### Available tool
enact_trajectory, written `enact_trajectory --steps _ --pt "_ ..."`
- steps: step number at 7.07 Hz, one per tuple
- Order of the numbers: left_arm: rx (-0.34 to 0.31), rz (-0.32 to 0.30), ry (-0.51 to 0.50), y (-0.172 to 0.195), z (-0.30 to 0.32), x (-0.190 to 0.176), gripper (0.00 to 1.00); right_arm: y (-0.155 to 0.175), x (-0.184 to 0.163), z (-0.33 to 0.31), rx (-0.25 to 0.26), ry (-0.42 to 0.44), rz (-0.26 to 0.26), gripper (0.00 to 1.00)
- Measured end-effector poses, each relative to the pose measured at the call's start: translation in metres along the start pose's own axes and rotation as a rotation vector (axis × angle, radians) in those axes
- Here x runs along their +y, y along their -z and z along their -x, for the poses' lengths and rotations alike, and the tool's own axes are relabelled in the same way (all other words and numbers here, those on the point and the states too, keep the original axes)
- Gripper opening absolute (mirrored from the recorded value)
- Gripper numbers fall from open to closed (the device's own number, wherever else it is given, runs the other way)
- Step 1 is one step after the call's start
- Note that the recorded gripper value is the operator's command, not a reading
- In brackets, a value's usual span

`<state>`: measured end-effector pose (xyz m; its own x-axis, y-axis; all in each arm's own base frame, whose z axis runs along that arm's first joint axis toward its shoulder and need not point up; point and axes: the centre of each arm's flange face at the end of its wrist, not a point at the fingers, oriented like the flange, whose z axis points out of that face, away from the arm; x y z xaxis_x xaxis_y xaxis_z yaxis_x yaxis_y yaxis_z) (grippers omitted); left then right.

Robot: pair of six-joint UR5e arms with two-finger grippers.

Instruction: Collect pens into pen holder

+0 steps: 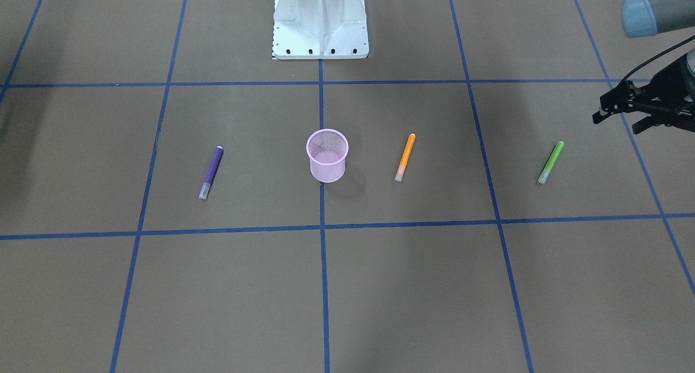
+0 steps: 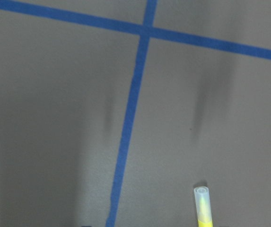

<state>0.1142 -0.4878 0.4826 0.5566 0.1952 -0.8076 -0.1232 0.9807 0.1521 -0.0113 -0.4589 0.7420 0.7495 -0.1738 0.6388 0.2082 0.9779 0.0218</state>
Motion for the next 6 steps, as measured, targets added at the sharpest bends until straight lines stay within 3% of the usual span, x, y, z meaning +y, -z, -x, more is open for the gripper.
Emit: enact_trajectory --steps 3,4,6 --pt "0.006 -0.004 -0.019 0.001 -0.011 -0.003 1.0 -0.032 0.031 -0.025 -0.007 -0.008 -0.09 0.88" --pt "0.007 -0.004 -0.019 0.001 -0.014 -0.003 1.0 -0.04 0.04 -0.03 -0.009 -0.011 -0.104 0.81" --pt "0.008 -0.006 -0.016 0.002 -0.017 -0.004 1.0 -0.049 0.048 -0.037 -0.012 -0.021 -0.103 0.77"
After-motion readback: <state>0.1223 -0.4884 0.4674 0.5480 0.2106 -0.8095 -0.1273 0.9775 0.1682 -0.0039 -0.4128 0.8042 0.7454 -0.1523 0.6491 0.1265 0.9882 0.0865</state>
